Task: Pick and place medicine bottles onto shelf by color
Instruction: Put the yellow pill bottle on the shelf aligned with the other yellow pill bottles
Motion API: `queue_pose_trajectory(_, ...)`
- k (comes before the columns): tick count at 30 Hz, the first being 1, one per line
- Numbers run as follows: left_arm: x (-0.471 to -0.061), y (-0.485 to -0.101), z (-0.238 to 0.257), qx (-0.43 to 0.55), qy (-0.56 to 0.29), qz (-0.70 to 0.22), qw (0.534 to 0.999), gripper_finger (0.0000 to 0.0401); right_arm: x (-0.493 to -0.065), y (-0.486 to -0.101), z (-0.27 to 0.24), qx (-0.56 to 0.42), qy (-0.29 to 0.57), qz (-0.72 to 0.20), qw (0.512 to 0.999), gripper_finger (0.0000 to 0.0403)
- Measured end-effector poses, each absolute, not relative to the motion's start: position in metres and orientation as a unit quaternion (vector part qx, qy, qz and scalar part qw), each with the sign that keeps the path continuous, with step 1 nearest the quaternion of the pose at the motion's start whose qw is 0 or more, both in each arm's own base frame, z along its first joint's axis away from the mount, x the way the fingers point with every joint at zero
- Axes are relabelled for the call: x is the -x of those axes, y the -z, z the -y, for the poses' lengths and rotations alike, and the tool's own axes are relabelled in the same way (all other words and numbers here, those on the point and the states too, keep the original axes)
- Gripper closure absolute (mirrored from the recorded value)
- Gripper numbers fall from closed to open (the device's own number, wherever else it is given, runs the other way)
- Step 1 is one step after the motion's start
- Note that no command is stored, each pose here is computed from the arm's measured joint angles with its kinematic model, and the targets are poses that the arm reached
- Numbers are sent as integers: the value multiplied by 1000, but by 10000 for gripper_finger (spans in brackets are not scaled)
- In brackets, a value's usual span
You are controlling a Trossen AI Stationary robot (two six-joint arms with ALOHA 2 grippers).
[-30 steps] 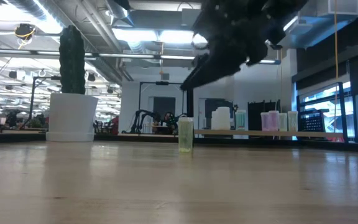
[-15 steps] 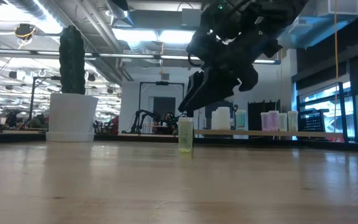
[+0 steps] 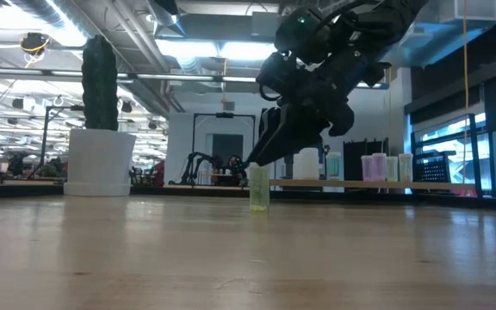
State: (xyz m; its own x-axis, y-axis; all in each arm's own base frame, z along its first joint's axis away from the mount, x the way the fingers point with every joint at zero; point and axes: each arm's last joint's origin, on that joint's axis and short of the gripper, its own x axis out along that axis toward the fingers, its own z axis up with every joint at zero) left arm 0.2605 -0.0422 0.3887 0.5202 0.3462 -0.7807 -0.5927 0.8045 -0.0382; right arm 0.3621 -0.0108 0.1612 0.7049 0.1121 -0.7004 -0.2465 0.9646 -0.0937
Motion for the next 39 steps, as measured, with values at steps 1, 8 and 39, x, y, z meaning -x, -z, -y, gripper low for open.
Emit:
queue_pose_trajectory(1, -260, -389, 42, 152, -273, -406, 859, 199, -362, -161, 12, 90, -96, -372, 919, 199)
queue_pose_trajectory(8, -261, -389, 42, 152, -273, -406, 859, 199, -361, -161, 14, 79, -112, -373, 918, 199)
queue_pose_trajectory(39, -260, -389, 43, 164, -273, -406, 857, 199, -367, -147, 15, 77, -107, -377, 917, 283)
